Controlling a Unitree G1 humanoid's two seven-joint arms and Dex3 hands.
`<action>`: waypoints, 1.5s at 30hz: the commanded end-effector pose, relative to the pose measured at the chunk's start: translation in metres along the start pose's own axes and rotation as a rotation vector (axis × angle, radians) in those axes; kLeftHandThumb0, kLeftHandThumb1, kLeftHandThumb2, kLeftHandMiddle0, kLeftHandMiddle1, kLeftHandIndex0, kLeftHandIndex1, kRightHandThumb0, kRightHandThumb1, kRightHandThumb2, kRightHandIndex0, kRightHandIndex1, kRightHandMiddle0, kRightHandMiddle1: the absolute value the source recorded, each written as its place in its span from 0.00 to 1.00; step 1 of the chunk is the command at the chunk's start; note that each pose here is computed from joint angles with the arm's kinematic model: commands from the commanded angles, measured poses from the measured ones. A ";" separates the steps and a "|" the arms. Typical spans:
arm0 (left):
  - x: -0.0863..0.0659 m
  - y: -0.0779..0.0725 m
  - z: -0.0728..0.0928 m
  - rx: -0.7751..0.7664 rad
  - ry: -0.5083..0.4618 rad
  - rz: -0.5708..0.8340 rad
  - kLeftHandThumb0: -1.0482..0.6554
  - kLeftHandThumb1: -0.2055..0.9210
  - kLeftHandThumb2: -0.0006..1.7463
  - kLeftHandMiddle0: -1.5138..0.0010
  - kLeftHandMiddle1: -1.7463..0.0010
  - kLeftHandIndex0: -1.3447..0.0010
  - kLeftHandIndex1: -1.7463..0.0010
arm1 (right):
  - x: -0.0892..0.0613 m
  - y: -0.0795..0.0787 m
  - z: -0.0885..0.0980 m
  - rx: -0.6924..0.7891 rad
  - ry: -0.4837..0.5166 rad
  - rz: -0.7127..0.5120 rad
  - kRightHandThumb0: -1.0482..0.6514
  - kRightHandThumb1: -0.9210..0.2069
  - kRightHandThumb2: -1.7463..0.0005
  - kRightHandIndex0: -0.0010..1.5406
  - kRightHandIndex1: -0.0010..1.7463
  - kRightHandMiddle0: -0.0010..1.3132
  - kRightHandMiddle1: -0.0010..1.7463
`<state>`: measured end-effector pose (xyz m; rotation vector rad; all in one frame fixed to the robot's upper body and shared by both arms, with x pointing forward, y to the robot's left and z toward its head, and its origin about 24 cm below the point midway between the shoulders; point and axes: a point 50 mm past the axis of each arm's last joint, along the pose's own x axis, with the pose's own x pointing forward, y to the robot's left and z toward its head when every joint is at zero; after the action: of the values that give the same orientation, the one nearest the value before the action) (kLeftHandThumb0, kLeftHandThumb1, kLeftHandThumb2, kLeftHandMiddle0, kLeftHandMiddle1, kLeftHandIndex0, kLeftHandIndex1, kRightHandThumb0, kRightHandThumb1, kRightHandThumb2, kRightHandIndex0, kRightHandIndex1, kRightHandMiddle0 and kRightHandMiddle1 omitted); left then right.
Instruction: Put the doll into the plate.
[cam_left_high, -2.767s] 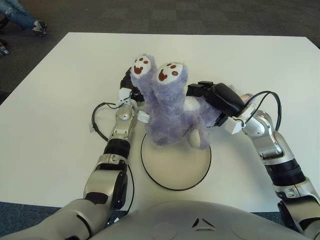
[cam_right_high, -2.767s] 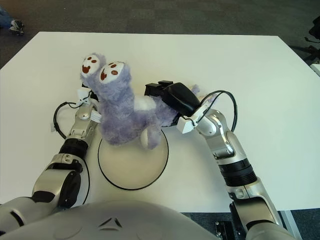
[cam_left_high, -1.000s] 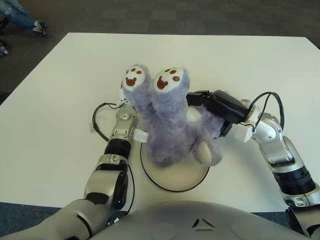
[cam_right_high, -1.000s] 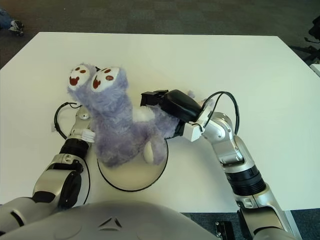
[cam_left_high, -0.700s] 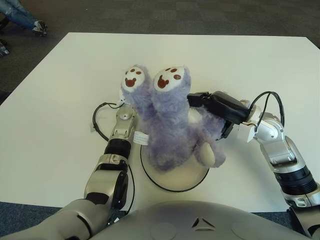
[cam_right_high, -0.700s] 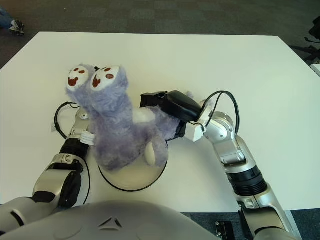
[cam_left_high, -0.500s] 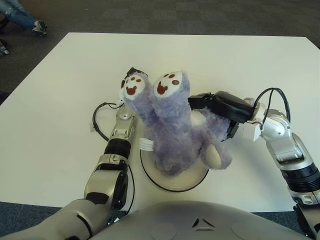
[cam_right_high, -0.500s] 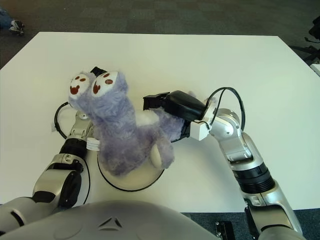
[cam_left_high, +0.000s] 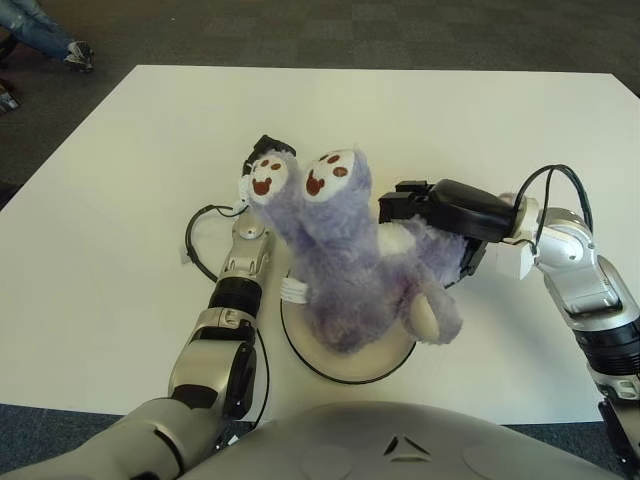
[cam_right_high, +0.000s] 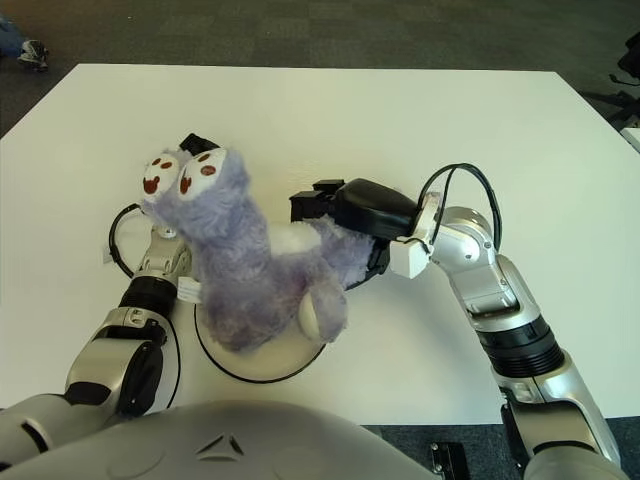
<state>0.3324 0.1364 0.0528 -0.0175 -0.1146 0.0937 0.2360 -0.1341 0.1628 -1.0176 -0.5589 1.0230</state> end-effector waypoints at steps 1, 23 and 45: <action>-0.002 0.001 -0.006 0.002 0.044 -0.001 0.35 0.51 0.71 0.25 0.00 0.58 0.00 | -0.001 -0.007 0.005 -0.018 -0.026 0.006 0.61 0.12 0.59 0.11 0.98 0.19 0.97; -0.003 0.000 -0.007 0.036 0.067 -0.003 0.34 0.50 0.73 0.26 0.00 0.57 0.00 | -0.003 -0.006 0.008 0.013 -0.042 0.036 0.60 0.35 0.32 0.00 0.46 0.11 0.83; -0.003 0.000 -0.008 0.009 0.064 -0.030 0.34 0.48 0.74 0.26 0.00 0.56 0.00 | -0.009 -0.010 0.009 0.073 -0.020 0.128 0.51 0.35 0.33 0.00 0.14 0.00 0.52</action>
<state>0.3339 0.1354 0.0547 -0.0003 -0.0901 0.0714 0.2305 -0.1384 0.1686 -0.9789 -0.4521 1.1420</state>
